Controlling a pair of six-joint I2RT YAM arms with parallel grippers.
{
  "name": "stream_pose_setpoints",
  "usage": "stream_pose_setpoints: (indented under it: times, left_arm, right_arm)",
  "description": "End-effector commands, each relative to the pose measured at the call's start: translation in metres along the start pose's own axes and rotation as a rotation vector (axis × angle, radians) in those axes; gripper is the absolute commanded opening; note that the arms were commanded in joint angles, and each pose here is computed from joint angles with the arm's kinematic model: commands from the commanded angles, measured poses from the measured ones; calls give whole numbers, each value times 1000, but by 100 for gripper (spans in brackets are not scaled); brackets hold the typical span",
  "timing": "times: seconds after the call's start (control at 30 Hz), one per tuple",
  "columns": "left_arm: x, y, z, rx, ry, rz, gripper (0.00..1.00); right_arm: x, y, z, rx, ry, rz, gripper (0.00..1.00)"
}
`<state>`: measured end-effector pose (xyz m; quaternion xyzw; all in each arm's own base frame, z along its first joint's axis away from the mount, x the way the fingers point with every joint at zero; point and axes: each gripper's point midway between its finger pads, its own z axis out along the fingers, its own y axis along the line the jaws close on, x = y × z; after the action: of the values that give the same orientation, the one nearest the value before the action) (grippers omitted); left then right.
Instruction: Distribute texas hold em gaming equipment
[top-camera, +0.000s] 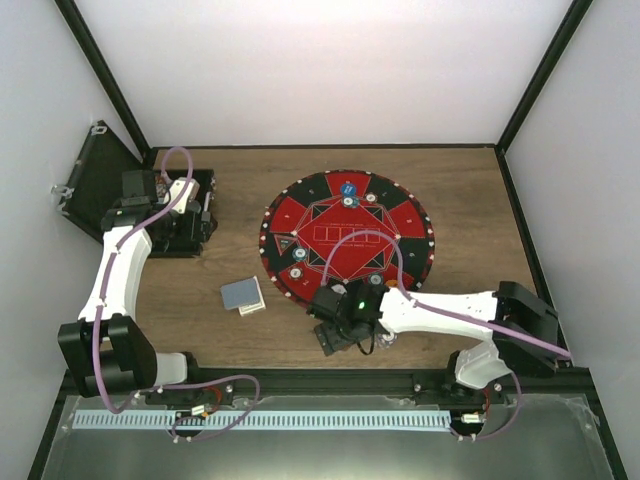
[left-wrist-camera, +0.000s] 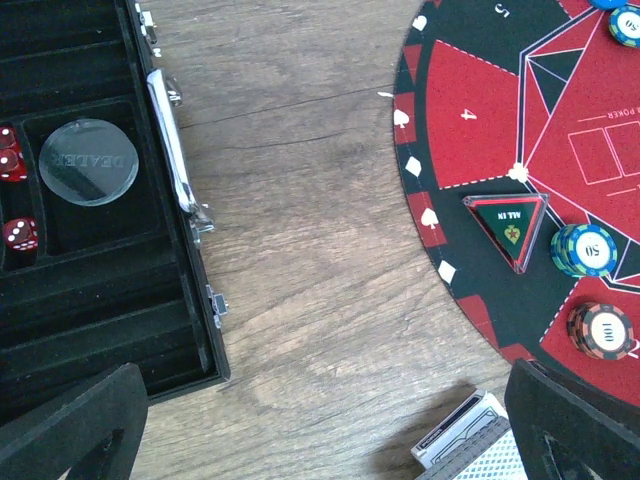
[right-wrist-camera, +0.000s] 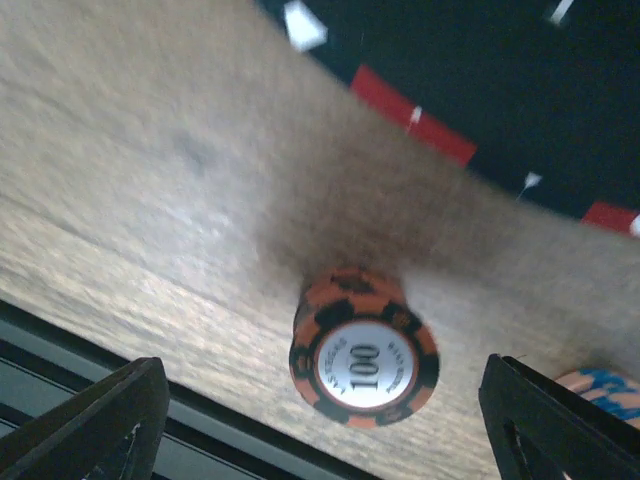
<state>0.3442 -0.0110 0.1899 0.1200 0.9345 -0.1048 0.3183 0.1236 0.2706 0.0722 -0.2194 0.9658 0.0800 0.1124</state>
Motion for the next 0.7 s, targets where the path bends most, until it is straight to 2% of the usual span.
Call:
stream_pose_setpoints:
  times: [0.0, 0.67]
  left_arm:
    - [-5, -2, -8, 4, -31, 11, 100]
    - [-5, -1, -12, -13, -35, 16, 100]
  right_arm:
    - [25, 7, 14, 14, 67, 38, 86]
    - [21, -8, 22, 115, 33, 36, 59]
